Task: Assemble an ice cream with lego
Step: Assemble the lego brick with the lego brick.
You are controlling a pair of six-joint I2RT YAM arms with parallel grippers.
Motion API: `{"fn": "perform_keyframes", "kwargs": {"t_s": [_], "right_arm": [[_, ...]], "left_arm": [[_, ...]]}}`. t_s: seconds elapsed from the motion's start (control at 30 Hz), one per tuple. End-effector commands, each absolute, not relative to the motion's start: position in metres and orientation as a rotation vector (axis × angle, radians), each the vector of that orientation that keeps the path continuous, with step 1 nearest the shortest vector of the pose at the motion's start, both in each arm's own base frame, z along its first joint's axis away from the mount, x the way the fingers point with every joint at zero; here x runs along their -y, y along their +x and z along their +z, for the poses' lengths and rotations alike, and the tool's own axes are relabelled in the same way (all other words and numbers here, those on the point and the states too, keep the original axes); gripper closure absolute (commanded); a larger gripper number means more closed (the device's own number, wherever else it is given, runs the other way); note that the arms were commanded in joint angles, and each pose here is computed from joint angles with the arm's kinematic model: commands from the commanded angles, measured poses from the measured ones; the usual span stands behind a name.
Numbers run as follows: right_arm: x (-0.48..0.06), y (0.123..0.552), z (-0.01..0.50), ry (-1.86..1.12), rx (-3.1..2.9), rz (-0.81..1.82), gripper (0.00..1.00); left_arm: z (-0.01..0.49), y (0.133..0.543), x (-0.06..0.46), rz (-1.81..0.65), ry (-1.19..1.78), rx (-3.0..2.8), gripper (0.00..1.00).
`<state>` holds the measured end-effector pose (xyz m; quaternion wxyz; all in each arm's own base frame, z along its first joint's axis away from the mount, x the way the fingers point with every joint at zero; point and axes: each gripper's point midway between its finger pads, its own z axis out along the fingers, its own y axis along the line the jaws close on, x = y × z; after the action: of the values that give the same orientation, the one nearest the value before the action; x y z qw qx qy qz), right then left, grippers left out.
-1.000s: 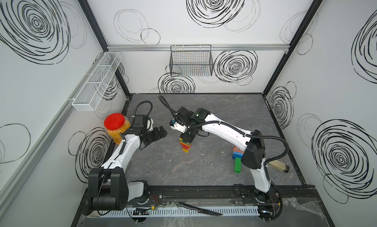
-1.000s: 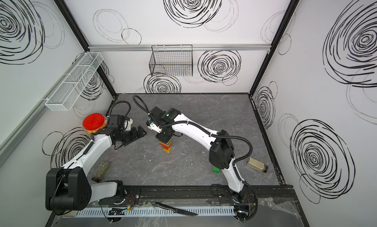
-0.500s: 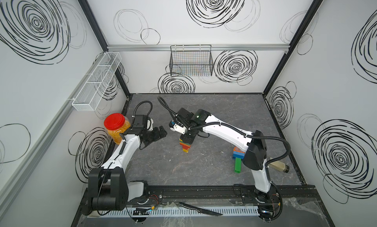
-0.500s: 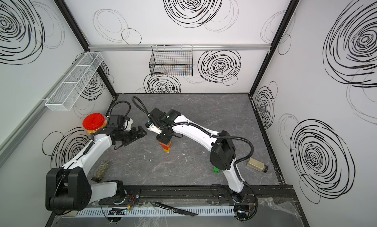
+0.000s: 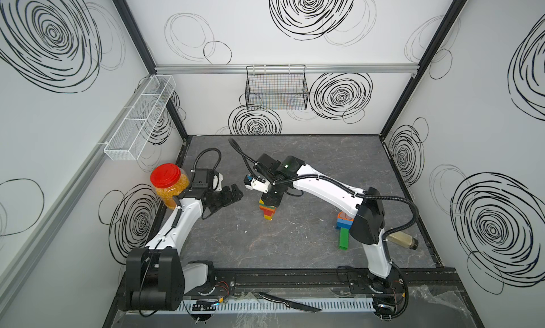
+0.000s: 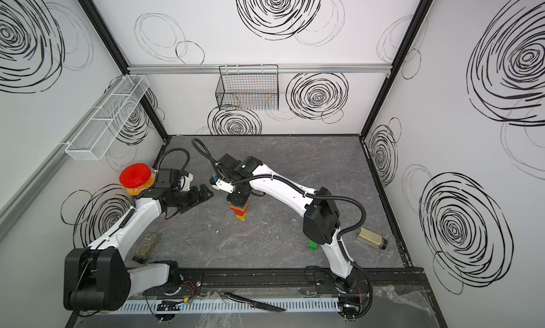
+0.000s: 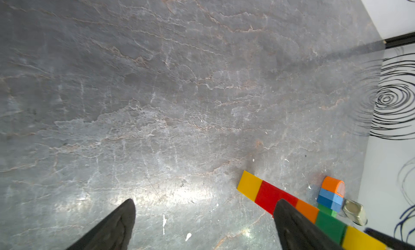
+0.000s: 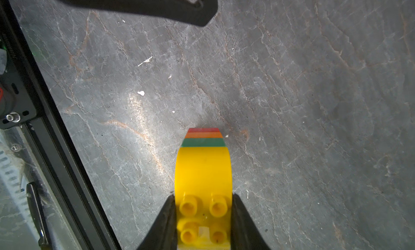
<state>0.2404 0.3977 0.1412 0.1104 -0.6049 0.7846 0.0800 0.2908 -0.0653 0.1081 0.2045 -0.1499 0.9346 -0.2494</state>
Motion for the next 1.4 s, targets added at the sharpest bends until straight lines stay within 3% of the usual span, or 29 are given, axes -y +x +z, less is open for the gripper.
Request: {"fn": "perform_keyframes", "kwargs": {"t_s": [0.0,0.43,0.6,1.37], "right_arm": [[-0.341,0.2,0.056,-2.059,-2.595,0.047,1.0],[-0.343,0.204,0.063,-2.044,-2.584,0.039,1.0],[-0.343,0.203,0.062,-2.045,-2.585,0.034,1.0],[-0.347,0.202,0.064,-2.039,-2.577,0.042,1.0]], "left_arm": [[0.12,0.284,0.088,-0.86,-0.371,-2.53,0.01],[0.154,0.263,0.133,-1.225,-0.246,-2.267,0.01],[0.17,0.263,0.141,-1.241,-0.167,-2.226,0.01],[0.149,0.265,0.161,-1.239,-0.172,-2.24,0.01]]}}
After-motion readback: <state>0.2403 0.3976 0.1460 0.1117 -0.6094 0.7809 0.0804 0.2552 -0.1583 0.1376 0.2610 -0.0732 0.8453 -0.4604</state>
